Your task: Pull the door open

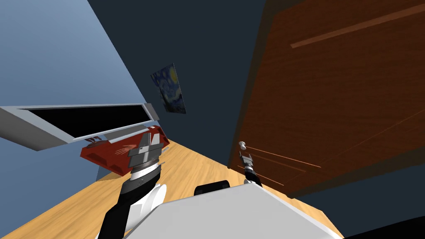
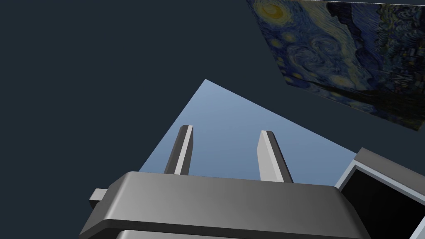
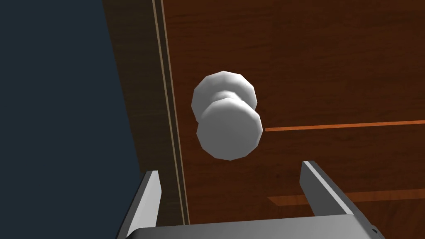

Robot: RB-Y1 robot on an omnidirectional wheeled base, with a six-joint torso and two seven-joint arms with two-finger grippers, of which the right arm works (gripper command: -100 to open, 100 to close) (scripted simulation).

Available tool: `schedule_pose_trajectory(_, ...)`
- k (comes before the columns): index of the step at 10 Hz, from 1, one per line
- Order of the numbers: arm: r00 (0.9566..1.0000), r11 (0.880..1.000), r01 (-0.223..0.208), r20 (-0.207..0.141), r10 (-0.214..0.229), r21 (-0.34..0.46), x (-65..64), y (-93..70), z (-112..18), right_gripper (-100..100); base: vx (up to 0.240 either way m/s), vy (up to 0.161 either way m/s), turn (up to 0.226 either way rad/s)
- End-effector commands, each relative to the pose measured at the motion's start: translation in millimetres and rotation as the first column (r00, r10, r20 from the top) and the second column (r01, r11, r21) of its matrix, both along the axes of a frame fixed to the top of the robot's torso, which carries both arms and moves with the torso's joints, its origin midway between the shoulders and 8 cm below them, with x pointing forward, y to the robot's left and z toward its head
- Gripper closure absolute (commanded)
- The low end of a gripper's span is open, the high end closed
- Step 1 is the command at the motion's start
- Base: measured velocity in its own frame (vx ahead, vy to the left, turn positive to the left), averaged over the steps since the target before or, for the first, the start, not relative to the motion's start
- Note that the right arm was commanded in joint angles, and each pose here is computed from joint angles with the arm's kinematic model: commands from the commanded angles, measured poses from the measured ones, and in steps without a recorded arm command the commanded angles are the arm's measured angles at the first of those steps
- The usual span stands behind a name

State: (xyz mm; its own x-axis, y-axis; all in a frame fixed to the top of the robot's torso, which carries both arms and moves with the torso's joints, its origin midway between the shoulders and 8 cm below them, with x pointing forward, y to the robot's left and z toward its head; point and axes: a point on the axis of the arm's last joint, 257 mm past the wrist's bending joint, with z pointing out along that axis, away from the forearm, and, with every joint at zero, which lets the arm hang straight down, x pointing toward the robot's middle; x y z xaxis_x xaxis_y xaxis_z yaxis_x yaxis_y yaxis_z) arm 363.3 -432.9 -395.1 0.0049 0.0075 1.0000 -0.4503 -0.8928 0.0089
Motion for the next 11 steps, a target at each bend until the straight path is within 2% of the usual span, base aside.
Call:
schedule_pose_trajectory(1, 1.0000, 1.000, 0.009, 0.003, -0.009, 0.003, -6.3, -13.3, 0.8, -100, 0.132, 0.009, 0.045)
schedule_pose_trajectory(2, 0.9998, 1.000, 0.018, 0.004, -0.018, 0.003, -12.5, -28.0, 0.9, -100, 0.139, 0.002, 0.072)
schedule_pose_trajectory(5, 0.9993, 0.999, 0.036, 0.006, -0.036, 0.003, -24.8, -56.8, 2.7, -100, 0.152, -0.013, 0.063)
schedule_pose_trajectory(6, 0.9995, 0.999, 0.032, 0.004, -0.032, 0.001, -22.5, -50.0, 0.7, -100, 0.072, -0.011, 0.012)
schedule_pose_trajectory(7, 0.9995, 0.999, 0.032, 0.004, -0.032, 0.001, -22.5, -50.0, 0.7, 100, -0.012, -0.002, -0.023)
schedule_pose_trajectory(11, 0.9995, 0.999, 0.032, 0.004, -0.032, 0.001, -22.5, -50.0, 0.7, 100, -0.016, 0.002, 0.004)
